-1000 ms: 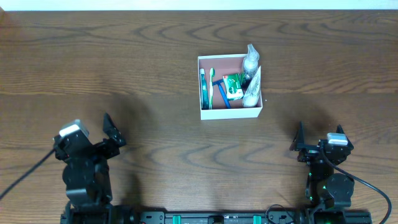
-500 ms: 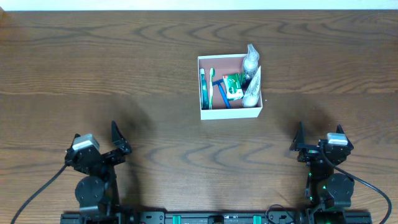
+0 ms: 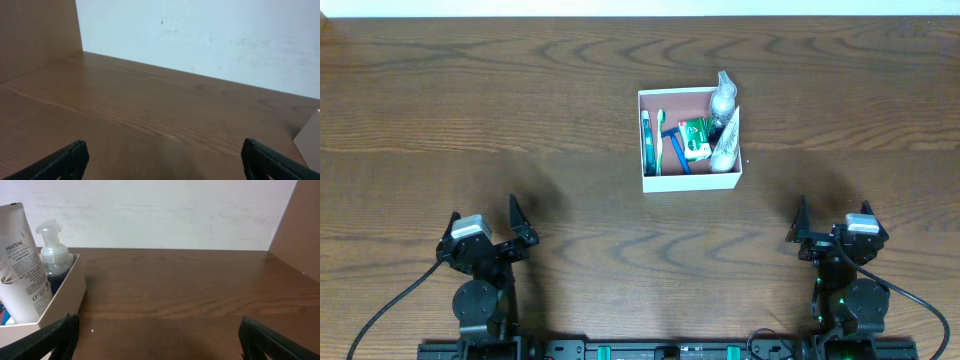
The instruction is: Pack container
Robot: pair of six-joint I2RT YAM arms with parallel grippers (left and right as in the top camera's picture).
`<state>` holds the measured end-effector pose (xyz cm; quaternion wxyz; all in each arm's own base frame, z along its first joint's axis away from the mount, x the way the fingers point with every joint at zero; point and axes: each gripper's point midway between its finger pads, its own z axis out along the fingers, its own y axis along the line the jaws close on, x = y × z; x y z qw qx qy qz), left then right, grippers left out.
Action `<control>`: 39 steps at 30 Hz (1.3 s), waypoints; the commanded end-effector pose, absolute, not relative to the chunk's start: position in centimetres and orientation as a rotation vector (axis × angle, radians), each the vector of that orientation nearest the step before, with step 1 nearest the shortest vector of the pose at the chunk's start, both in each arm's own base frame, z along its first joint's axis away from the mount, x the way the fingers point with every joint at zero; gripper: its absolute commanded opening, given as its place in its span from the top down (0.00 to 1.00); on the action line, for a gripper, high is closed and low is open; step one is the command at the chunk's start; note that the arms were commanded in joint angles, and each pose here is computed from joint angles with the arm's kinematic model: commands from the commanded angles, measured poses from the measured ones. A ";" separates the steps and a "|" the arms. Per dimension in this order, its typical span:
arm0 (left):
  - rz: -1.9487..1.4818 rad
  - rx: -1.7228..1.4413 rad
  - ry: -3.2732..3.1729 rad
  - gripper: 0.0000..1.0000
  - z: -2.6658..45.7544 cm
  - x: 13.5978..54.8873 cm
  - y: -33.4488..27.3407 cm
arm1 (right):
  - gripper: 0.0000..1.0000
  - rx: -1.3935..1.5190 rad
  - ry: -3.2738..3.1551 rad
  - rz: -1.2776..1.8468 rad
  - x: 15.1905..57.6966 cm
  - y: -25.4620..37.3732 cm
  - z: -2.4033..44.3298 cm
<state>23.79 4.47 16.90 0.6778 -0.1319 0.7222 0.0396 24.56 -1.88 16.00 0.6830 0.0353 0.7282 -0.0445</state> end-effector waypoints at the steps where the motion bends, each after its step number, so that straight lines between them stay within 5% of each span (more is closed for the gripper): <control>1: 0.089 -0.269 1.618 0.02 16.3 24.0 4.2 | 0.01 0.062 1.634 -0.095 24.6 -1.6 15.9; 39: 0.166 -0.116 1.720 0.02 13.8 24.1 3.4 | 0.01 0.062 1.634 -0.095 24.6 -1.6 15.9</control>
